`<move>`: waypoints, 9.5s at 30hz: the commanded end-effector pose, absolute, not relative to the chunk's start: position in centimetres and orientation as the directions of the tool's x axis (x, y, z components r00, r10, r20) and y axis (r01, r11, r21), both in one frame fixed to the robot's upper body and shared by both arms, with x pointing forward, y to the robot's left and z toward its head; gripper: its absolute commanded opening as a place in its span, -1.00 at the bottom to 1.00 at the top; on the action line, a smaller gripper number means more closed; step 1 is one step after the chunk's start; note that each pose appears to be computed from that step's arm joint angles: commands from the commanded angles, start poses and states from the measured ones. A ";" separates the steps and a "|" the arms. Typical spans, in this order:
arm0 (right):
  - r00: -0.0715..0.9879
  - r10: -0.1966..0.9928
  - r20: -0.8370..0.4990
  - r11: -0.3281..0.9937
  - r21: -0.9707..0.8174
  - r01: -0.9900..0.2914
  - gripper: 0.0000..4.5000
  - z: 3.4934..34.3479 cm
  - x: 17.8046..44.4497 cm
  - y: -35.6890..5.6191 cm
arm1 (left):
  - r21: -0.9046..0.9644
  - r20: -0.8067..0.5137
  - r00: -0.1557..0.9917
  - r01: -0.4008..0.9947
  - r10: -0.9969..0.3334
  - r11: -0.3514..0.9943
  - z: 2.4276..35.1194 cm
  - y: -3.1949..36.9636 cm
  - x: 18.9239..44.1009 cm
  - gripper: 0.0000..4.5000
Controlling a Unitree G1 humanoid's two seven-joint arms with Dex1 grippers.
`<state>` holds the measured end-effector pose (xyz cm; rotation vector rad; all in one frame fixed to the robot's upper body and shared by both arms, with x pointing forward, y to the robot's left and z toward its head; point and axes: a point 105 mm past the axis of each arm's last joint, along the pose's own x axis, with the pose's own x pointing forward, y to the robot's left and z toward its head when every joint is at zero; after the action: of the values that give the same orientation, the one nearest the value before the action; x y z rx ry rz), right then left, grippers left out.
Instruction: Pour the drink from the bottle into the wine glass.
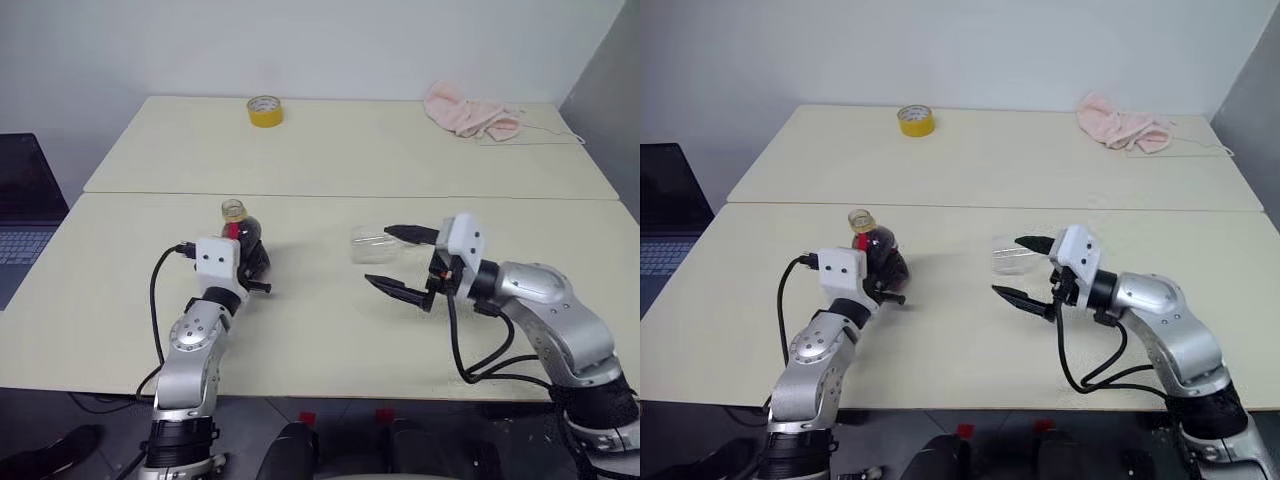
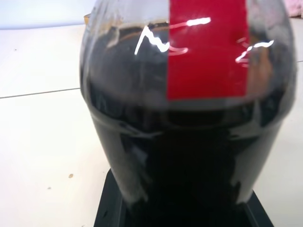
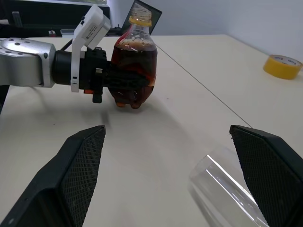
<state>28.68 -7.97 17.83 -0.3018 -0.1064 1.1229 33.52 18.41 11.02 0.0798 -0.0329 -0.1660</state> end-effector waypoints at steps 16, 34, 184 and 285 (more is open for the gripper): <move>0.312 0.950 -0.030 0.285 -0.329 -0.900 1.00 19.2 27.9 -4.8 | 0.055 0.098 0.976 0.192 -0.197 0.980 11.4 18.6 33.1 0.66; 0.298 0.954 -0.039 0.269 -0.328 -0.905 1.00 19.4 27.6 -4.8 | 0.086 0.094 0.968 0.225 -0.233 0.970 11.4 18.2 31.9 0.99; 0.669 0.720 0.188 0.694 -0.161 -0.702 -0.93 10.0 33.4 -2.3 | 0.094 -0.074 0.654 0.756 -0.753 0.647 13.5 13.2 26.0 1.00; 0.384 0.922 -0.054 0.369 -0.186 -0.911 1.00 16.9 24.1 -7.2 | 0.204 -0.018 0.913 0.403 -0.408 0.892 11.4 19.6 32.1 1.00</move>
<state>24.58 -7.67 15.81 -0.1777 -0.0152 1.1569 32.04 19.64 10.51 0.1849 0.0134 -0.4165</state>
